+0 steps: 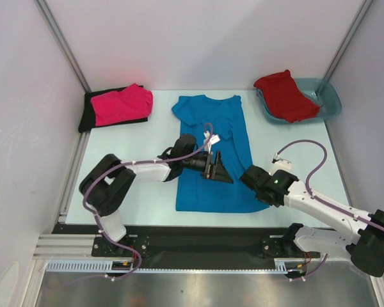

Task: Fold and stack the t-shirts
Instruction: Fold the tshirt

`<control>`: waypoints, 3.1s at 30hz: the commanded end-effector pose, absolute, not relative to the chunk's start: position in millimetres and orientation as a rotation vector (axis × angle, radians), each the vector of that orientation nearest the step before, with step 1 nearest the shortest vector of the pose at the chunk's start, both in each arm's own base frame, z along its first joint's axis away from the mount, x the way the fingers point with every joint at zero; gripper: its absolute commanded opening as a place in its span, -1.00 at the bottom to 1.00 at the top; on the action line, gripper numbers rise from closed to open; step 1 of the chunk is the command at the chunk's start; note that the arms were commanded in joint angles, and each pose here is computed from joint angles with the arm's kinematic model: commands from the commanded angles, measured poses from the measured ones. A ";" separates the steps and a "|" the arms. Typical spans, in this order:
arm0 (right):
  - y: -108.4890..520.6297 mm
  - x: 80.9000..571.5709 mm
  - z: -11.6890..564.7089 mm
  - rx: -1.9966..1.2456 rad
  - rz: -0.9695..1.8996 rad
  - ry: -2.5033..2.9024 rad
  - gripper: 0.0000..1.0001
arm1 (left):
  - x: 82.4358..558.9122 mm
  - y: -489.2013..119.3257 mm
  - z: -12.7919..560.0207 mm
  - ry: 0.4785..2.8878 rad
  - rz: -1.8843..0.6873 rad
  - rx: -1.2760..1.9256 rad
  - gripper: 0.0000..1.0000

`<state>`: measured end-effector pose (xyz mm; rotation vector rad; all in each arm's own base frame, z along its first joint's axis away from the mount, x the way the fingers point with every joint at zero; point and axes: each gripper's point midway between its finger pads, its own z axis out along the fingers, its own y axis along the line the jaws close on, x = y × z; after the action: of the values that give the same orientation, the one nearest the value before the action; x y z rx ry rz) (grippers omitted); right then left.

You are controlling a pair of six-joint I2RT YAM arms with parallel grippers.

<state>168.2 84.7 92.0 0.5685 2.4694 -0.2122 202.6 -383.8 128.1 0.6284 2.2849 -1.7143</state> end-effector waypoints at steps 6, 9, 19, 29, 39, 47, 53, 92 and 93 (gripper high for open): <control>78.9 176.0 104.3 0.595 -0.197 2.387 -1.00 | 223.1 -446.1 133.7 2.076 -2.033 0.515 0.99; 77.8 177.1 105.9 0.597 -0.196 2.379 -1.00 | 221.3 -463.2 132.1 2.021 -2.107 0.480 1.00; 77.4 178.4 104.0 0.595 -0.188 2.382 -1.00 | 223.1 -486.8 131.5 1.893 -2.245 0.363 1.00; 76.5 176.8 101.7 0.592 -0.196 2.389 -1.00 | 216.2 -475.5 154.2 1.870 -2.214 0.354 0.99; 83.6 179.0 101.8 0.575 -0.164 2.394 -1.00 | 229.4 -502.0 123.6 1.930 -2.151 0.346 1.00; 83.3 178.6 104.0 0.576 -0.164 2.390 -1.00 | 215.7 -503.7 107.5 2.023 -2.104 0.353 0.99; 81.6 179.3 105.7 0.581 -0.171 2.380 -1.00 | 211.5 -488.8 105.1 2.084 -1.955 0.420 0.99; 140.6 181.1 103.6 0.405 -0.035 2.426 -1.00 | 235.3 -528.1 78.3 2.259 -1.841 0.442 0.99; 142.8 180.8 103.4 0.396 -0.039 2.428 -1.00 | 235.0 -528.9 80.6 2.254 -1.843 0.442 1.00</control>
<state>170.4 125.8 88.6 0.3960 2.4748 -0.0985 235.2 -517.4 62.1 0.3991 2.3249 -1.7983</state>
